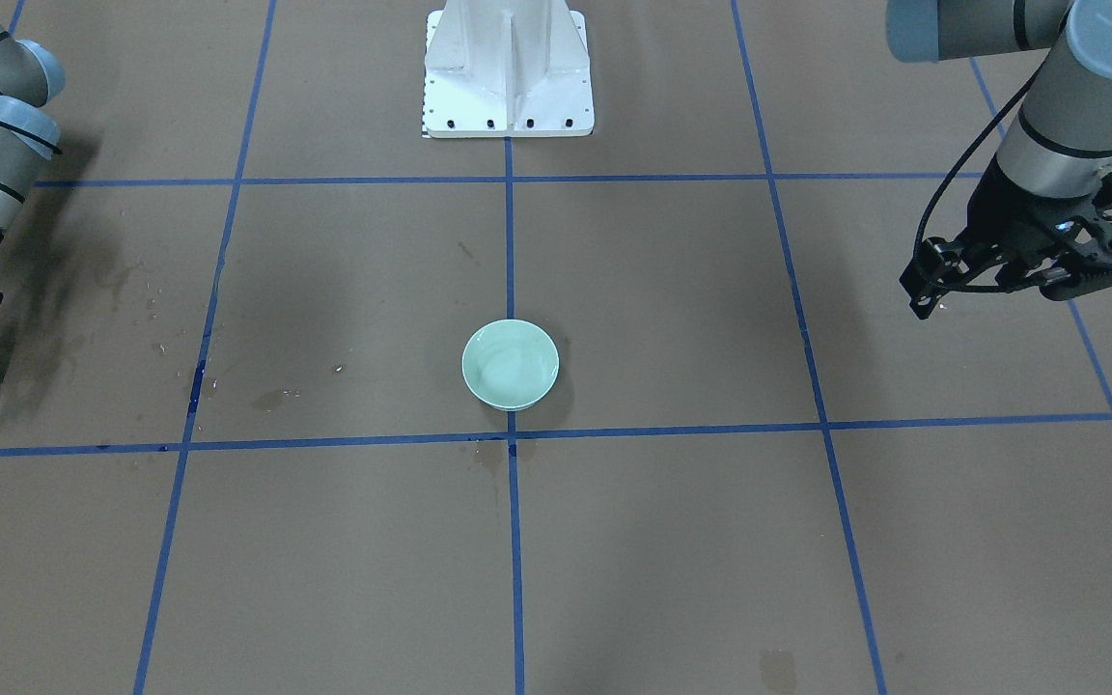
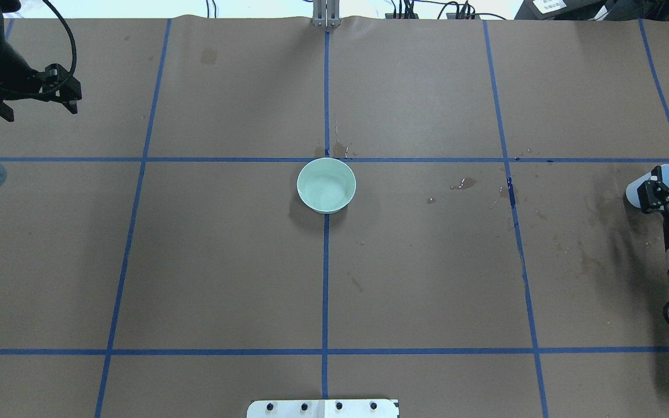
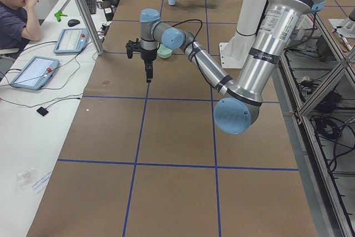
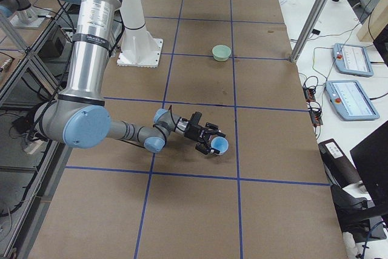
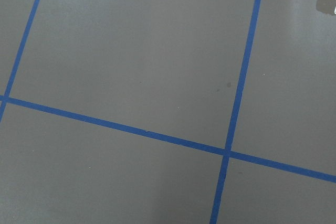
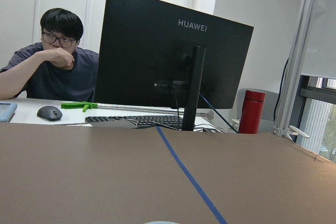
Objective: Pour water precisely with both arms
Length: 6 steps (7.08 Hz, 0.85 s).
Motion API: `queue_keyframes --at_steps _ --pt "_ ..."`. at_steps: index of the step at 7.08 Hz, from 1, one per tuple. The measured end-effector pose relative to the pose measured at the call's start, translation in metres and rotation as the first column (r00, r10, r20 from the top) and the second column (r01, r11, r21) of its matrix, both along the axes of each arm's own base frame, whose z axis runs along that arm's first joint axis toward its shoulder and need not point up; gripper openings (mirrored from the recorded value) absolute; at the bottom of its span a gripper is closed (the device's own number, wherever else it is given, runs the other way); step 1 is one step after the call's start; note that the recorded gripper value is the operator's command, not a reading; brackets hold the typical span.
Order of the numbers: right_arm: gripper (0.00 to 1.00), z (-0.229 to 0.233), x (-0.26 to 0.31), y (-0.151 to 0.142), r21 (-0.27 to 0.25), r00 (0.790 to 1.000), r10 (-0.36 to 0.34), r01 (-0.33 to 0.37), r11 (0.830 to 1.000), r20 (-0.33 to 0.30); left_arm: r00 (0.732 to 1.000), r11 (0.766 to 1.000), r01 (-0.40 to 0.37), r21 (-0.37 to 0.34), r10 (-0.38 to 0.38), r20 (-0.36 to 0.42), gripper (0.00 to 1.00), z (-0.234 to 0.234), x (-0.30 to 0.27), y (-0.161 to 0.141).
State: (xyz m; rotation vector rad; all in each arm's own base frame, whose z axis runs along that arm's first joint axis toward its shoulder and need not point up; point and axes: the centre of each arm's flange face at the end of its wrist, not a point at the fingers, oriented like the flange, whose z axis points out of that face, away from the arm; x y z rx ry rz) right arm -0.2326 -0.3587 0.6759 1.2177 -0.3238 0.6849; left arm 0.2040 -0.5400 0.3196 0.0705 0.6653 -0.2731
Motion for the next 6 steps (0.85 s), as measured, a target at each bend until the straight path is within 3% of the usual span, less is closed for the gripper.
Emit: queue_keyframes --at_steps 4,6 --pt "0.99 -0.058 0.006 0.001 0.013 0.998 -0.053 0.052 0.999 0.033 1.0 1.0 0.0 0.01 0.0 -0.005 1.0 -0.005 0.0 0.002" --pt "0.99 -0.087 0.032 -0.019 -0.073 0.988 -0.154 0.154 0.985 0.011 0.999 1.0 0.0 0.011 0.001 -0.035 1.0 -0.027 0.026 0.006"
